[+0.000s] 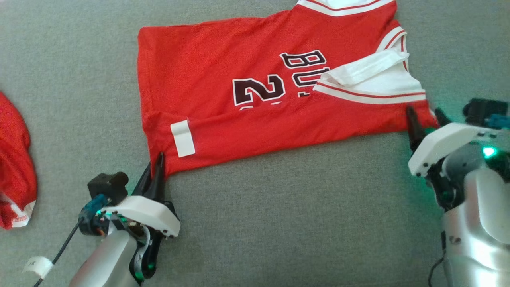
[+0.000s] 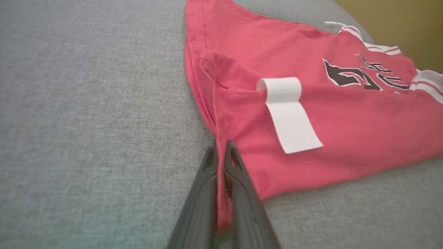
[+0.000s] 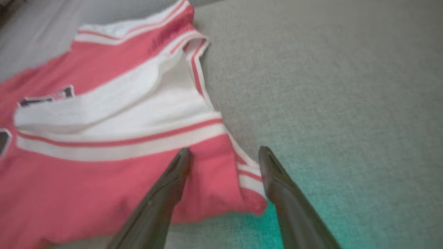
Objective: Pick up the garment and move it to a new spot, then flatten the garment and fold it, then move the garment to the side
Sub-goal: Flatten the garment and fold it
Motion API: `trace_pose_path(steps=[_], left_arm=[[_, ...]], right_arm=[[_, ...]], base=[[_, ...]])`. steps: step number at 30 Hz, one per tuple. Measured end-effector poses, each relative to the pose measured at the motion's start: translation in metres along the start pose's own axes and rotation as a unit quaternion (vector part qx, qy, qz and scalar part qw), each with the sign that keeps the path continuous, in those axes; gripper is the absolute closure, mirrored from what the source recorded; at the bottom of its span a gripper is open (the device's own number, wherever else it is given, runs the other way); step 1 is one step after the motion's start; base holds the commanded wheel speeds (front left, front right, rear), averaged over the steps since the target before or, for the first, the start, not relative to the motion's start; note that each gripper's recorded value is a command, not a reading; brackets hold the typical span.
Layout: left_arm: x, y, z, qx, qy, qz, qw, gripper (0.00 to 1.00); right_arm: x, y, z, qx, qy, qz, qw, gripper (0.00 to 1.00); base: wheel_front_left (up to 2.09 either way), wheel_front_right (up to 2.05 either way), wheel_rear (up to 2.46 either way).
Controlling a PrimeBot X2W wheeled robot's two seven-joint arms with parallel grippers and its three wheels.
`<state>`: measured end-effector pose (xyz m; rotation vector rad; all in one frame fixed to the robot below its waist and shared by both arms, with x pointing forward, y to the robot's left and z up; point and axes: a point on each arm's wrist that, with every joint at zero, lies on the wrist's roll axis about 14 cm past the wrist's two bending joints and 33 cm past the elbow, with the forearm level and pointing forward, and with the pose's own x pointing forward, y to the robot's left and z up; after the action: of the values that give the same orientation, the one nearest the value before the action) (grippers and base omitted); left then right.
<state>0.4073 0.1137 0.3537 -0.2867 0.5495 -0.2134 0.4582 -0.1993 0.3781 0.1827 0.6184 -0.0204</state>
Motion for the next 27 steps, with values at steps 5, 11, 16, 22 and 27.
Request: trace_pose_path(steps=[5, 11, 16, 22, 27], left_arm=[[-0.001, 0.001, 0.000, -0.002, -0.001, 0.002, 1.000, 1.00], [-0.006, -0.002, 0.001, 0.003, -0.001, -0.004, 1.000, 1.00], [-0.021, -0.003, 0.000, -0.003, 0.005, -0.010, 1.000, 1.00], [-0.043, -0.005, -0.008, 0.004, 0.037, -0.010, 0.999, 1.00], [-0.063, -0.012, -0.027, -0.014, 0.081, -0.010, 0.997, 1.00]], right_arm=[[0.004, -0.008, -0.017, -0.030, 0.046, -0.020, 0.998, 0.75], [-0.006, -0.002, -0.015, -0.033, 0.044, -0.010, 0.998, 1.00], [-0.038, -0.013, -0.020, -0.027, 0.031, -0.021, 0.999, 1.00], [-0.080, -0.025, -0.024, -0.006, 0.018, -0.030, 0.999, 1.00], [-0.102, -0.036, -0.049, 0.018, 0.045, -0.042, 0.998, 1.00]], base=[[0.00, 0.00, 0.00], [0.00, 0.00, 0.00], [0.00, 0.00, 0.00], [0.00, 0.00, 0.00], [0.00, 0.00, 0.00]])
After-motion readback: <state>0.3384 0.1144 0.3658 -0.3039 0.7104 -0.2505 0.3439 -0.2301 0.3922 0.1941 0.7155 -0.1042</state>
